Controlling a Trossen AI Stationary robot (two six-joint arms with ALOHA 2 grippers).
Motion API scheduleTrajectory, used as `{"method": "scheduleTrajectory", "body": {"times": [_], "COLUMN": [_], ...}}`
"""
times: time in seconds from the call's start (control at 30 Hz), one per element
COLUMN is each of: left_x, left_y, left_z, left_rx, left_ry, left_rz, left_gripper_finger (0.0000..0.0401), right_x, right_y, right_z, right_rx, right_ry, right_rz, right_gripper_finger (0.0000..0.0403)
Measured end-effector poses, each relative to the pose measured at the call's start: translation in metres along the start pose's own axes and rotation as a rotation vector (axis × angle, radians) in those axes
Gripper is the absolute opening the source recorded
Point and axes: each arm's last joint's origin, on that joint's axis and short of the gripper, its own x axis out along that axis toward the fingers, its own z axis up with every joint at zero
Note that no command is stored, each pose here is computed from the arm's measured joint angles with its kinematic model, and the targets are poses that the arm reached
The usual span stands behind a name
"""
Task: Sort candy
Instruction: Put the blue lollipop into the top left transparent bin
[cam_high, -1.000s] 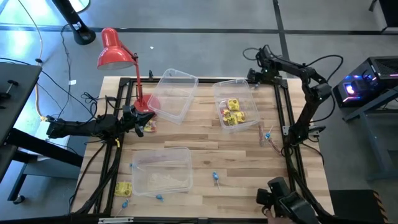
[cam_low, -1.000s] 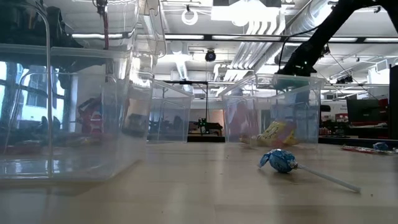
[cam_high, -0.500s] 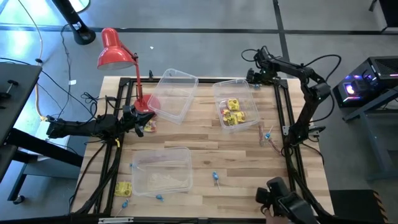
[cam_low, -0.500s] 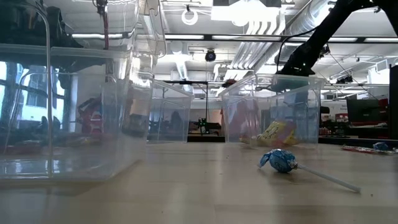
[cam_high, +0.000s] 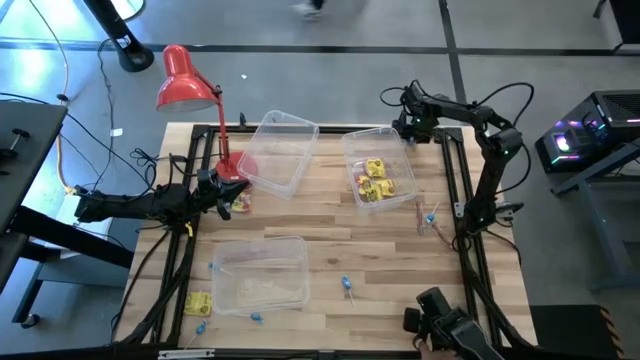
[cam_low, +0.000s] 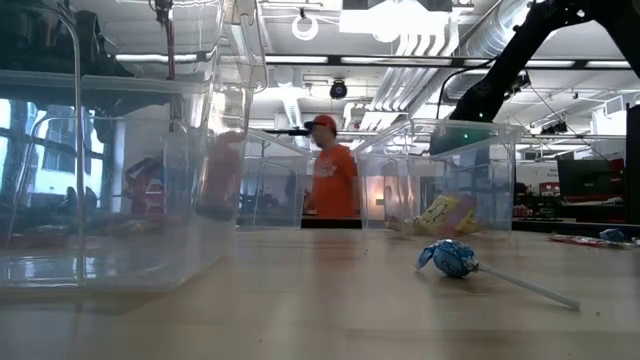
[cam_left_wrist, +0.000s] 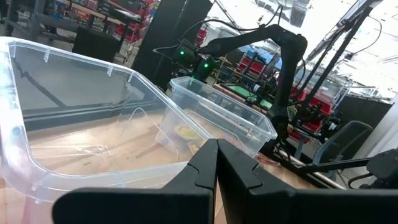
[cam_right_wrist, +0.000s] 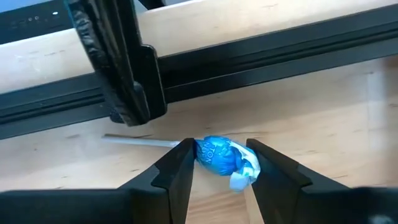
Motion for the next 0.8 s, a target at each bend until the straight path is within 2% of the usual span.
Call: {"method": "scheduleTrajectory", "body": {"times": [0.1, 0.23, 0.4, 0.5, 0.67, 0.8], "left_x": [0.000, 0.000, 0.000, 0.000, 0.000, 0.000], "left_y": [0.000, 0.000, 0.000, 0.000, 0.000, 0.000], "left_z": [0.000, 0.000, 0.000, 0.000, 0.000, 0.000], "left_rx": [0.000, 0.000, 0.000, 0.000, 0.000, 0.000], "left_ry": [0.000, 0.000, 0.000, 0.000, 0.000, 0.000], "left_rz": [0.000, 0.000, 0.000, 0.000, 0.000, 0.000], "left_gripper_finger": [0.0000, 0.0000, 0.0000, 0.0000, 0.0000, 0.0000], "right_x": [0.000, -0.001, -0.009, -0.026, -0.065, -0.108], "right_y": [0.000, 0.000, -0.002, -0.005, -0.011, -0.018], "right_z": [0.000, 0.000, -0.003, -0.005, -0.007, -0.011], "right_rx": [-0.028, -0.081, -0.119, -0.144, -0.148, -0.129], "right_ry": [-0.011, -0.006, -0.008, -0.028, -0.124, -0.272], "right_rz": [-0.006, -0.011, -0.006, 0.004, 0.065, 0.155], "right_gripper_finger": [0.0123, 0.0043, 0.0041, 0.0041, 0.0041, 0.0041]}}
